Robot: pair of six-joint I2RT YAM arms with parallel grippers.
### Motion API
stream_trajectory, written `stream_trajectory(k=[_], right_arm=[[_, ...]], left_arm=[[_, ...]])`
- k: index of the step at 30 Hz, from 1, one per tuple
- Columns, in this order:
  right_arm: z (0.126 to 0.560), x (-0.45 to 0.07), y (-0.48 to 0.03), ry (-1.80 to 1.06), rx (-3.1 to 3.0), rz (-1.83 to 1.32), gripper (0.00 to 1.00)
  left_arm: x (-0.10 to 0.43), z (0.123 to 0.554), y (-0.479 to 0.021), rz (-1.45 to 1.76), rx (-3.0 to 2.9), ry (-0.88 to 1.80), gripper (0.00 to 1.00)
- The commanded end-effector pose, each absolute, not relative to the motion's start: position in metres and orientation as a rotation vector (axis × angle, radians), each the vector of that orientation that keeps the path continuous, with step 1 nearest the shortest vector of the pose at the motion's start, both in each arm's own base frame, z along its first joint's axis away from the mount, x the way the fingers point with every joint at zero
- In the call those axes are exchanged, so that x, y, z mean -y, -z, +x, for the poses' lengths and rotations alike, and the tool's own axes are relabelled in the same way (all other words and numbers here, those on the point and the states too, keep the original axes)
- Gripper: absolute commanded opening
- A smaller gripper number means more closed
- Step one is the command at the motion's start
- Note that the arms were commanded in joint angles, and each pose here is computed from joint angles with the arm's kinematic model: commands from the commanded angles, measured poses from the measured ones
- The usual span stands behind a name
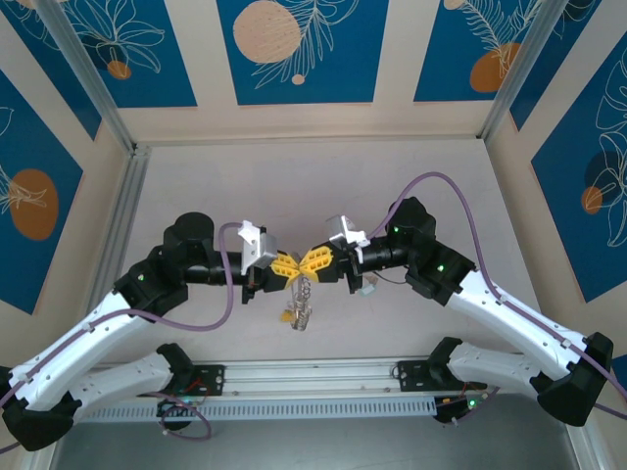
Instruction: Put the keys on the keyring
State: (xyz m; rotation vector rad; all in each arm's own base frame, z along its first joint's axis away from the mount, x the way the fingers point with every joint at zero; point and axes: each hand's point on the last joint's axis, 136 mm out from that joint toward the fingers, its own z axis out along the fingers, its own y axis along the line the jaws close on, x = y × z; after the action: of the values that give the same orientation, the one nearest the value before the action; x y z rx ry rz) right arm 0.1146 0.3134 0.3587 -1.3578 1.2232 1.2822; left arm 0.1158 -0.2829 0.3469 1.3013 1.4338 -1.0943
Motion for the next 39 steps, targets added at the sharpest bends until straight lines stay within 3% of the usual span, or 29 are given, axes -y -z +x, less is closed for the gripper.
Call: stream_trajectory(k=[1,8,13,17,25,31,39], right_arm=[[0.112,-0.315,-0.363,-1.301,-1.186,-1.361,0.00],[0.118,-0.316,-0.362,-1.285,-1.220,-1.339,0.00],[0.118,-0.309,-0.365,-1.283,-1.233,-1.294,0.31],[0.122,-0.300,-0.368,-1.259,-1.250,-1.238,0.43],[0.136,-0.279,-0.353,-1.243,-1.369,-1.101,0.45],[0.138,-0.270,-0.329,-1.231,-1.480,-1.068,0.37],[0.131,-0.268,-0.323,-1.303,-1.480,-1.059,0.37]], left_arm=[[0.287,0.114,-0.355,1.302,-1.386,1.122,0.02],[0.287,0.108,-0.352,1.315,-1.378,1.155,0.00],[0.283,0.105,-0.351,1.311,-1.358,1.151,0.00],[0.282,0.103,-0.351,1.315,-1.351,1.154,0.00],[0.280,0.102,-0.355,1.303,-1.325,1.168,0.00],[0.280,0.100,-0.359,1.295,-1.297,1.214,0.00],[0.276,0.089,-0.373,1.287,-1.220,1.314,0.00]])
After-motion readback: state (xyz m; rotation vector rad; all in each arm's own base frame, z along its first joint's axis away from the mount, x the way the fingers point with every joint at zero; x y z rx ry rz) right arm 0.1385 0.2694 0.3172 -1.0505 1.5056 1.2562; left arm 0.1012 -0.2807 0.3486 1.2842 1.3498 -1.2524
